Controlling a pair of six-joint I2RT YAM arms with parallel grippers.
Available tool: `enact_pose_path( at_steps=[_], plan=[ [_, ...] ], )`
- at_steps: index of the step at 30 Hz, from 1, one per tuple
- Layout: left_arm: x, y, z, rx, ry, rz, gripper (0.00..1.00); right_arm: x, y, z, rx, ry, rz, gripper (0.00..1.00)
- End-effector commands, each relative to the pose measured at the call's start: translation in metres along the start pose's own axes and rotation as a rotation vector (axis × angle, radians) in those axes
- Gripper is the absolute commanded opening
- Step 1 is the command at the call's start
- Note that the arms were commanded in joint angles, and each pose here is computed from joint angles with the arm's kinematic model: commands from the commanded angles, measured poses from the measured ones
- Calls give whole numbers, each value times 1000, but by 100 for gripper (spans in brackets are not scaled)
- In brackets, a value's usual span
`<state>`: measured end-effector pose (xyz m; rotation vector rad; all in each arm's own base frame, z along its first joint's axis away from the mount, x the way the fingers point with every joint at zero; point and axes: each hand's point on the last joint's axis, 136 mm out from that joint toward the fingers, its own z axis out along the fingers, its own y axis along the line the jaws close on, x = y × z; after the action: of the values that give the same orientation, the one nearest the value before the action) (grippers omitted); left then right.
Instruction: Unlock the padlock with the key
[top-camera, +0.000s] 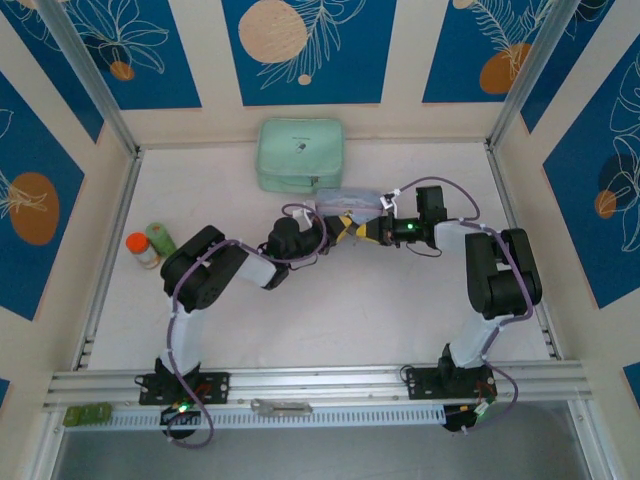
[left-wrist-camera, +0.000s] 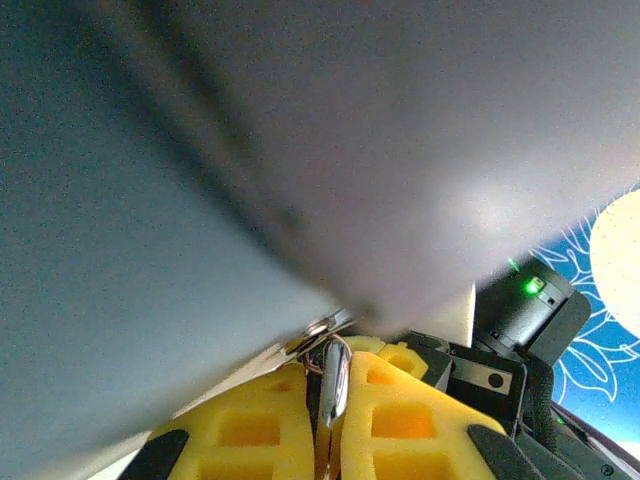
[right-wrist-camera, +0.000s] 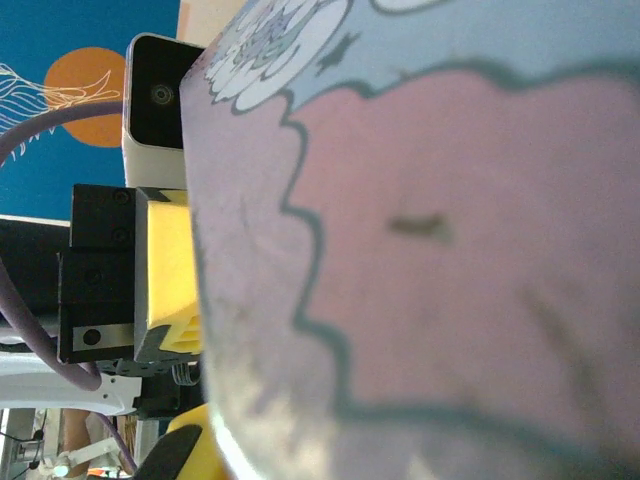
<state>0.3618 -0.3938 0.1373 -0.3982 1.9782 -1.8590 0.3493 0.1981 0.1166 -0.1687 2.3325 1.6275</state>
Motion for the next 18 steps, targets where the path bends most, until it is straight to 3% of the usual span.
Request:
enact_pose_path(
  at_steps=[1,7,18],
  plan=[
    [160,-115,-22,373,628,170,0,-57,22,18,60,-132,-252,0],
    [156,-112,-22,364,602,170,0,-59,19,22,81,-132,-234,0],
    [137,-90,-17,283,506,141,0,-38,4,14,293,-160,-244,0]
  ],
)
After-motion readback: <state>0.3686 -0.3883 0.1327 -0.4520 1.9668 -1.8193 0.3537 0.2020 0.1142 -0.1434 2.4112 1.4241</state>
